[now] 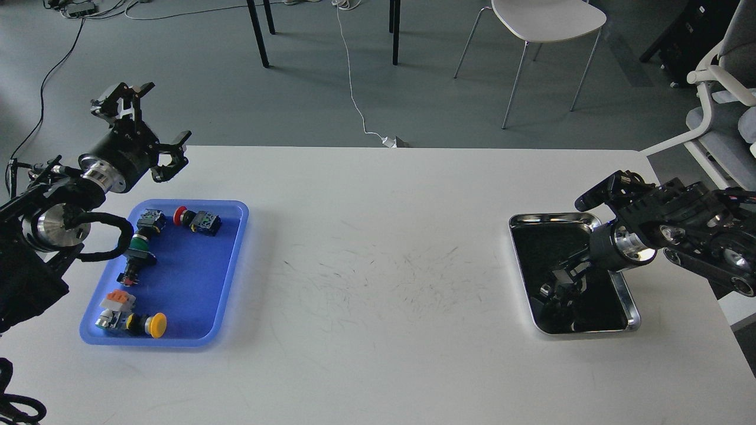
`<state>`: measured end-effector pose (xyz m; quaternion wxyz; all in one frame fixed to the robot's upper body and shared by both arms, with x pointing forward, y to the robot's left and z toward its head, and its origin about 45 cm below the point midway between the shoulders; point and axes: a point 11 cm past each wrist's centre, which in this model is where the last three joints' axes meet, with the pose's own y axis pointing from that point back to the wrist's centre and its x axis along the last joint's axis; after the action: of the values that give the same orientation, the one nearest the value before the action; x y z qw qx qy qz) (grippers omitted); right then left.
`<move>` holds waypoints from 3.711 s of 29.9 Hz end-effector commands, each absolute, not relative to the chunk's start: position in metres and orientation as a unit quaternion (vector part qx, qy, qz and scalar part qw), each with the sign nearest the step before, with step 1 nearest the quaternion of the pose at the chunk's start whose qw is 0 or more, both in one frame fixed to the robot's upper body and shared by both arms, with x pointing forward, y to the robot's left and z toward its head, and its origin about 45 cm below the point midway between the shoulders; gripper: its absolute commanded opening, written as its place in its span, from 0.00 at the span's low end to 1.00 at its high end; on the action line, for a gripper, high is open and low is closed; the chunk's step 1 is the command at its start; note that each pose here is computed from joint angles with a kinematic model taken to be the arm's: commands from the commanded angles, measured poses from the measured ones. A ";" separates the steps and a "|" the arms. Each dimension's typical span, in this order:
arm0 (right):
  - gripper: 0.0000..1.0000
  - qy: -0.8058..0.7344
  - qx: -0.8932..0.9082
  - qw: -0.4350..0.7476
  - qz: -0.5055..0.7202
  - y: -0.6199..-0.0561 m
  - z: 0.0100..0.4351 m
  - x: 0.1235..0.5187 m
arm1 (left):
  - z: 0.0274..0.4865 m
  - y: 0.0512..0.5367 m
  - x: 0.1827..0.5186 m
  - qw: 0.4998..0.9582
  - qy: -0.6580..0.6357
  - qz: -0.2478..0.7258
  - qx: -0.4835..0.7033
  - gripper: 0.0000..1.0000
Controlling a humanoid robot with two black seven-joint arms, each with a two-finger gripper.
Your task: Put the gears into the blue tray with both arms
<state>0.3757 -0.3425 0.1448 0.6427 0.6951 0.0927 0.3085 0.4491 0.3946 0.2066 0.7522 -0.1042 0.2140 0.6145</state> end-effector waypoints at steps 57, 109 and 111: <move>0.01 0.054 0.704 0.594 0.386 -0.289 0.224 0.428 | 0.206 0.397 0.448 0.752 0.214 0.616 -0.101 0.99; 0.01 -0.029 0.863 0.325 0.385 -0.046 0.168 0.394 | 0.268 0.450 0.436 0.760 0.152 0.625 -0.089 0.99; 0.01 -0.032 0.870 0.322 0.372 -0.047 0.161 0.390 | 0.272 0.449 0.436 0.764 0.150 0.621 -0.089 0.99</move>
<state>0.3946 -0.0448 0.1699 0.3249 0.8617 -0.0262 0.3889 0.4364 0.4502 0.2670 0.7594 -0.0890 0.1532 0.6260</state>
